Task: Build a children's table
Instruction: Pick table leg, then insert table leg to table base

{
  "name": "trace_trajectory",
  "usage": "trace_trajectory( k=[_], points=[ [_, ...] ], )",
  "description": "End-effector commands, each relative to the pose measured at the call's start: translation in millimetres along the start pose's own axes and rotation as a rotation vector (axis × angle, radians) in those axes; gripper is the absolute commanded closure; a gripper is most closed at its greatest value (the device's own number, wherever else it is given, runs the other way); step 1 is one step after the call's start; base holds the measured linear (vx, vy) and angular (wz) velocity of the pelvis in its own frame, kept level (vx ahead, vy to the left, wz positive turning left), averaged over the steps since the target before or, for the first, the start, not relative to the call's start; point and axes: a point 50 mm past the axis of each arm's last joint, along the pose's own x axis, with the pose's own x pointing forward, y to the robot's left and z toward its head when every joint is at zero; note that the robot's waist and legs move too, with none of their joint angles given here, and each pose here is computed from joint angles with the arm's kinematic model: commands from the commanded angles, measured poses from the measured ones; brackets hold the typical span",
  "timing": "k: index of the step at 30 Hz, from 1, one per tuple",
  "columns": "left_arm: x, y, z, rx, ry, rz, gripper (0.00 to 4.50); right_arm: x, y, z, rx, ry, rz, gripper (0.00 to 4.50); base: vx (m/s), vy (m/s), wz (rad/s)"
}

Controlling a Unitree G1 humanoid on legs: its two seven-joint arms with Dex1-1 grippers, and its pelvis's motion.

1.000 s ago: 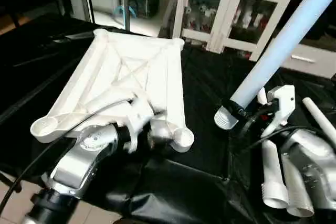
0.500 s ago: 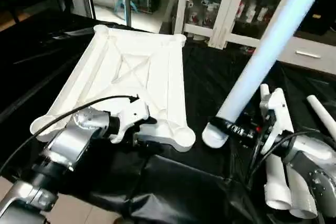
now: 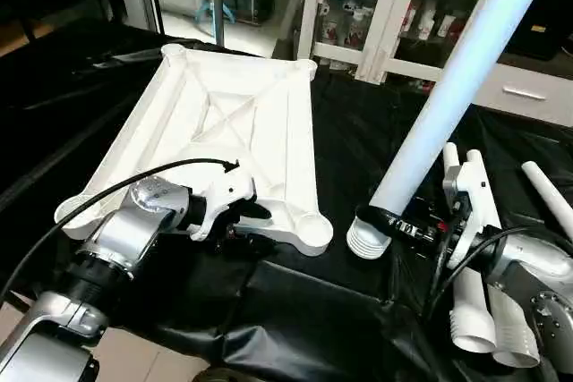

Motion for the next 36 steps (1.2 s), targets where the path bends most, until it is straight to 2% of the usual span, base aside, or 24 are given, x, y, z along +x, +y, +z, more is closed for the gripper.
trace_trajectory(
  k=[1, 5, 6, 11, 12, 15, 18, 20, 22, 26, 29, 33, 36],
  points=[
    [-0.2, 5.2, 5.6, 0.028, 0.012, 0.001, 2.06, 0.2, 0.2, 8.6, -0.027, -0.010, 0.024, 2.63, 0.000, 0.000, 0.00],
    [-1.7, 8.6, 0.6, 0.048, 0.069, -0.017, 2.37, 2.2, 0.1, 9.0, -0.033, 0.000, 0.042, 2.63, 0.000, 0.000, 0.00],
    [-1.8, 8.8, 0.3, 0.050, 0.072, -0.018, 2.61, 2.2, 0.1, 9.1, -0.034, 0.001, 0.043, 2.63, 0.000, 0.000, 0.00],
    [-4.8, 13.4, -2.1, 0.096, 0.116, -0.007, 2.89, 2.5, 0.3, 10.0, -0.036, 0.004, 0.050, 2.63, 0.000, 0.000, 0.00],
    [-6.1, 13.9, -4.6, 0.118, 0.151, -0.021, 3.14, 2.5, 0.5, 9.8, -0.036, 0.005, 0.052, 2.63, 0.000, 0.000, 0.00],
    [-6.4, 13.8, -5.4, 0.126, 0.162, -0.028, 3.27, 2.4, 0.7, 9.6, -0.035, 0.005, 0.052, 2.63, 0.000, 0.000, 0.00],
    [-5.5, 14.0, -6.6, 0.143, 0.181, -0.037, 3.68, 3.2, 0.5, 9.6, -0.034, 0.004, 0.051, 2.63, 0.000, 0.000, 0.00],
    [-4.5, 13.6, -8.2, 0.159, 0.196, -0.040, 3.68, 4.1, -0.1, 10.1, -0.035, 0.000, 0.045, 2.63, 0.000, 0.000, 0.00],
    [0.1, 10.8, -11.4, 0.197, 0.214, -0.049, 4.07, 7.2, -3.6, 12.0, -0.035, -0.020, 0.008, 2.63, 0.000, 0.000, 0.00],
    [12.6, 5.5, -11.7, 0.219, 0.152, -0.045, 4.31, 16.4, -10.9, 13.7, -0.023, -0.049, -0.070, 2.63, 0.000, 0.000, 0.00],
    [28.6, -5.4, -16.4, 0.181, 0.111, -0.053, 4.42, 20.8, -17.7, 4.6, -0.018, -0.026, -0.156, 2.63, 0.000, 0.000, 0.00],
    [40.5, -16.9, -13.4, 0.101, 0.034, -0.030, 4.46, 30.8, -18.9, 6.5, 0.051, -0.061, -0.189, 2.63, 0.000, 0.000, 0.00],
    [46.2, -27.6, -10.7, 0.068, -0.013, -0.056, 4.46, 36.8, -16.5, 6.9, 0.042, -0.038, -0.147, 2.63, 0.000, 0.000, 0.00]
  ],
)
